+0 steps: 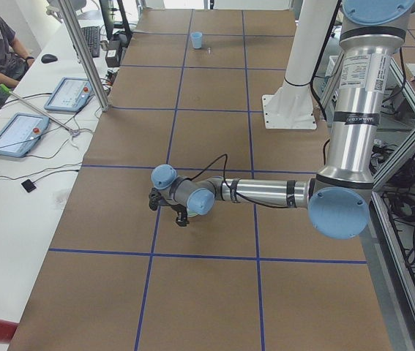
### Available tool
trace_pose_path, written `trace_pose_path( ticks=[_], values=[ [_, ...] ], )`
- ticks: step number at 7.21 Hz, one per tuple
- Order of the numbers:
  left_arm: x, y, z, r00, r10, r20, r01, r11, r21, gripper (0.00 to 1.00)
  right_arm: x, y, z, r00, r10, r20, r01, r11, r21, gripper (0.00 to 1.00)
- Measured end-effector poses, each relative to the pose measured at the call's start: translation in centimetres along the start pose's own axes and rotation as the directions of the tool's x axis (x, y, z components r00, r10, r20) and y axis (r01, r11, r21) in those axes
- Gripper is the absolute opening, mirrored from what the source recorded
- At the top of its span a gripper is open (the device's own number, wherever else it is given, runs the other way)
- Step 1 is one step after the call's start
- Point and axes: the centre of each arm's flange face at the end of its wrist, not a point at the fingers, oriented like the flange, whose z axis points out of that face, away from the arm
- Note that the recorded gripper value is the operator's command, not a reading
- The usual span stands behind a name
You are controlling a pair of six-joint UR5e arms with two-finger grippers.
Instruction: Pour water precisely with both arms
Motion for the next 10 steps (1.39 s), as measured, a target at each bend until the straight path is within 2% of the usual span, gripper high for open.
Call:
trace_pose_path(
  ticks=[2, 3, 4, 5, 6, 7, 8, 10],
  values=[
    [0.4, 0.3, 0.2, 0.998, -0.027, -0.05, 0.025, 0.999, -0.042, 0.0, -0.1, 0.0, 0.1, 1.0, 0.002, -0.001, -0.003, 1.0, -0.003, 0.99],
    [1.9, 0.5, -0.7, 0.994, -0.046, -0.1, 0.039, 0.997, -0.063, 0.0, -0.1, 0.0, 0.2, 1.0, 0.003, -0.001, -0.003, 1.0, -0.004, 0.99],
    [5.8, 0.2, -2.9, 0.986, -0.069, -0.15, 0.06, 0.996, -0.06, 0.0, -0.2, -0.1, 0.2, 1.0, 0.003, -0.001, -0.003, 1.0, -0.004, 0.99],
    [12.2, -0.5, -5.5, 0.975, -0.109, -0.192, 0.101, 0.993, -0.053, 0.0, -0.2, -0.1, 0.3, 1.0, 0.001, -0.001, -0.001, 1.0, -0.005, 0.99],
    [21.2, -1.1, -6.7, 0.961, -0.169, -0.22, 0.157, 0.985, -0.069, 0.0, -0.3, -0.2, 0.3, 1.0, 0.0, -0.002, 0.0, 1.0, -0.006, 0.99],
    [31.3, -0.8, -6.2, 0.942, -0.249, -0.224, 0.234, 0.968, -0.089, 0.0, -0.3, -0.2, 0.4, 1.0, -0.002, -0.003, 0.002, 1.0, -0.007, 0.99],
    [39.5, 0.1, -4.7, 0.927, -0.306, -0.217, 0.295, 0.952, -0.083, 0.0, -0.3, -0.3, 0.4, 1.0, -0.003, -0.004, 0.003, 1.0, -0.007, 0.99],
    [49.8, -0.3, -1.3, 0.919, -0.339, -0.202, 0.334, 0.941, -0.059, 0.0, -0.5, -0.5, 0.3, 1.0, -0.007, -0.004, 0.007, 1.0, -0.003, 0.99]
  ],
)
